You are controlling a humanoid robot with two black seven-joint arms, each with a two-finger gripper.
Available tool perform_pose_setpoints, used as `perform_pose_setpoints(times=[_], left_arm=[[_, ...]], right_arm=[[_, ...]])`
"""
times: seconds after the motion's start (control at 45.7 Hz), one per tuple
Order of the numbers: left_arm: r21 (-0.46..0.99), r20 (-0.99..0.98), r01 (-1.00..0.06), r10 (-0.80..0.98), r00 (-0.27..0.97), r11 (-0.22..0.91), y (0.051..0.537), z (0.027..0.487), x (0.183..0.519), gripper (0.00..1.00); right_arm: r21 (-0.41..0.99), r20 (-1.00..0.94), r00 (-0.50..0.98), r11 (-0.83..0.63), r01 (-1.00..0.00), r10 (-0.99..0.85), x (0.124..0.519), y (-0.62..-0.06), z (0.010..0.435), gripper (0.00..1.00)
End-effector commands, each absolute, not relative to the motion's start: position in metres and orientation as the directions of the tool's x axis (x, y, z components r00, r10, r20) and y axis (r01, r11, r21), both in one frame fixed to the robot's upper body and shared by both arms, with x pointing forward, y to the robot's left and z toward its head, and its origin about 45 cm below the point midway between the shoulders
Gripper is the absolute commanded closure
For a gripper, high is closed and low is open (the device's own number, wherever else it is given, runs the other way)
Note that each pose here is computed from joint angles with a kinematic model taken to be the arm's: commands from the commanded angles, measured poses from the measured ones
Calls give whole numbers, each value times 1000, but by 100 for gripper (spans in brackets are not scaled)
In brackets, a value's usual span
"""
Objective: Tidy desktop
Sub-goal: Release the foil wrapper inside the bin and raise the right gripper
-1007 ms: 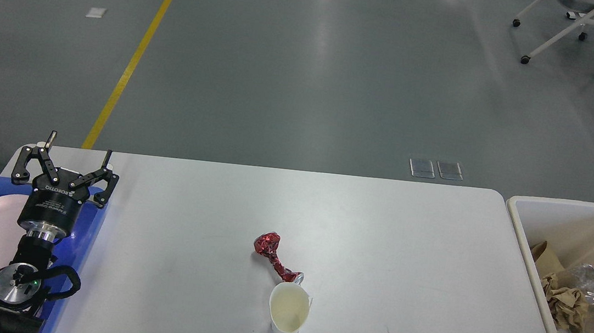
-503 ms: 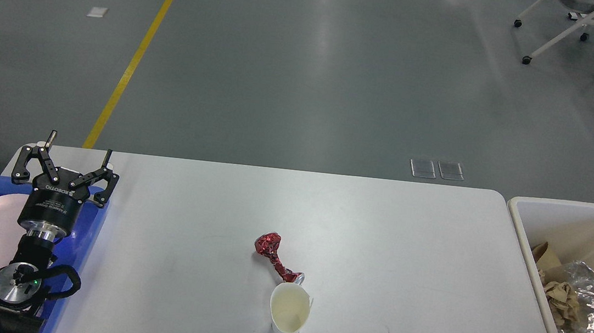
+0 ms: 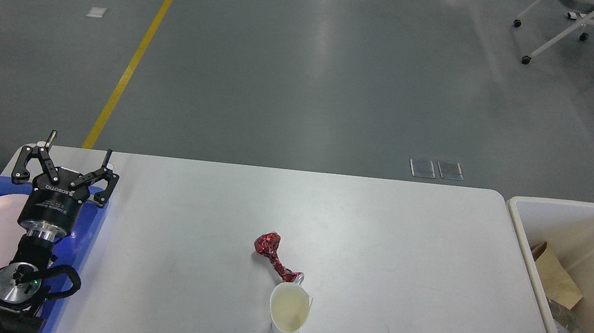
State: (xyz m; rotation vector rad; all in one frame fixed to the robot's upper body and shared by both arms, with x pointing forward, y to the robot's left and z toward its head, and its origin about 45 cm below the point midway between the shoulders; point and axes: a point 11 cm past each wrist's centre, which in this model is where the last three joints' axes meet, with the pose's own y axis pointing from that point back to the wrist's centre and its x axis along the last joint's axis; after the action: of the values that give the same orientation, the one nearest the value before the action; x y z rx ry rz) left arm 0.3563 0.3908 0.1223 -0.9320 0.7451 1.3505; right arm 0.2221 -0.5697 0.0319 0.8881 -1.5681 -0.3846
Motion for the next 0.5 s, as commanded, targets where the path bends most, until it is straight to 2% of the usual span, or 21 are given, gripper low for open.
perform_pose_setpoints(times=[0.0,0.372,0.481], left_arm=[[-123,-879,-992,467,100,-19,391,122,356,4],[-123,-879,-992,467,100,-19,391,122,356,4],[-123,-879,-992,467,100,-19,391,122,356,4]], right_arm=[[686,693,25,649,-329,-721,227,-569,35,0],[697,681,38,631,-340,-732,234,-564,35,0],[716,673,154,584,-383,-723,257,-551,42,0]])
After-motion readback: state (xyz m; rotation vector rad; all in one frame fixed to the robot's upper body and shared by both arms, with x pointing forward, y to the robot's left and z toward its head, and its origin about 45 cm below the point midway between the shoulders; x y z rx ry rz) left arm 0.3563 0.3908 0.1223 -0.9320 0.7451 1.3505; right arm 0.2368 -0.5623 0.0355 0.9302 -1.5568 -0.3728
